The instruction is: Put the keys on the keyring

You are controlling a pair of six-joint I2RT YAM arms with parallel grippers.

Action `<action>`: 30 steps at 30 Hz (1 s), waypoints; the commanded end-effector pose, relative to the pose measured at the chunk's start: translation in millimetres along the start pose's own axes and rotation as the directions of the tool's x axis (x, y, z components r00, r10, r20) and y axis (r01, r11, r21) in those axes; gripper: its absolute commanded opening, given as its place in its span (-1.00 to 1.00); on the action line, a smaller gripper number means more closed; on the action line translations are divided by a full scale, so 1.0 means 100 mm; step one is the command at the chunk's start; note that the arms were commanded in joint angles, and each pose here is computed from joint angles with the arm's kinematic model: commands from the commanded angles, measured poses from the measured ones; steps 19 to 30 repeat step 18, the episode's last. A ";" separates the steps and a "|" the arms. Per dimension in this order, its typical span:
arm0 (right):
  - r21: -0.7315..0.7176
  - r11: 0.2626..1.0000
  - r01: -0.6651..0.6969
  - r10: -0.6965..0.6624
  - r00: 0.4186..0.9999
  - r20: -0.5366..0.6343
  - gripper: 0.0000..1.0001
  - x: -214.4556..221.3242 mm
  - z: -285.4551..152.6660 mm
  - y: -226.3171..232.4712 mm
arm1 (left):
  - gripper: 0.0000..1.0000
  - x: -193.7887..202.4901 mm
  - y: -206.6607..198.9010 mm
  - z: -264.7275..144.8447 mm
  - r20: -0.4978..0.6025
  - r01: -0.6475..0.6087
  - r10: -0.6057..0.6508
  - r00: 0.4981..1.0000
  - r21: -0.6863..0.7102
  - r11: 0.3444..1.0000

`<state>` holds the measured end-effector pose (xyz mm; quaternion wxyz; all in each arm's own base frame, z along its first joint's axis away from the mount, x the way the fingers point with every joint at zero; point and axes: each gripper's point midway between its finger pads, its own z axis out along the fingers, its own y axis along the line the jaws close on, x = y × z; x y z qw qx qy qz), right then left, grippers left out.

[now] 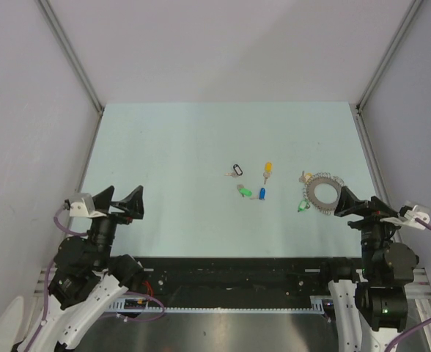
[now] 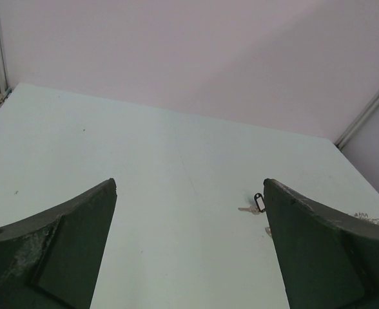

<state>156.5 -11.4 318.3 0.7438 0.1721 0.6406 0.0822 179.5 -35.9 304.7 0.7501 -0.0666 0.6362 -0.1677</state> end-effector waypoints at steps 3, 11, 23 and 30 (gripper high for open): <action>0.048 0.998 0.046 -0.046 0.999 -0.007 0.99 -0.01 -0.04 -0.11 | 1.00 -0.13 0.17 -0.11 0.084 0.083 -0.078 0.993 -0.058 0.995; 0.097 0.995 0.028 -0.028 1.000 -0.003 0.99 0.00 -0.05 -0.19 | 1.00 -0.11 0.15 -0.08 0.072 0.072 -0.068 0.995 -0.058 0.996; 0.144 0.990 0.010 -0.011 1.000 0.004 0.99 0.00 -0.05 -0.27 | 1.00 -0.12 0.15 -0.09 0.083 0.077 -0.073 0.994 -0.050 0.996; 0.144 0.990 0.010 -0.011 1.000 0.004 0.99 0.00 -0.05 -0.27 | 1.00 -0.12 0.15 -0.09 0.083 0.077 -0.073 0.994 -0.050 0.996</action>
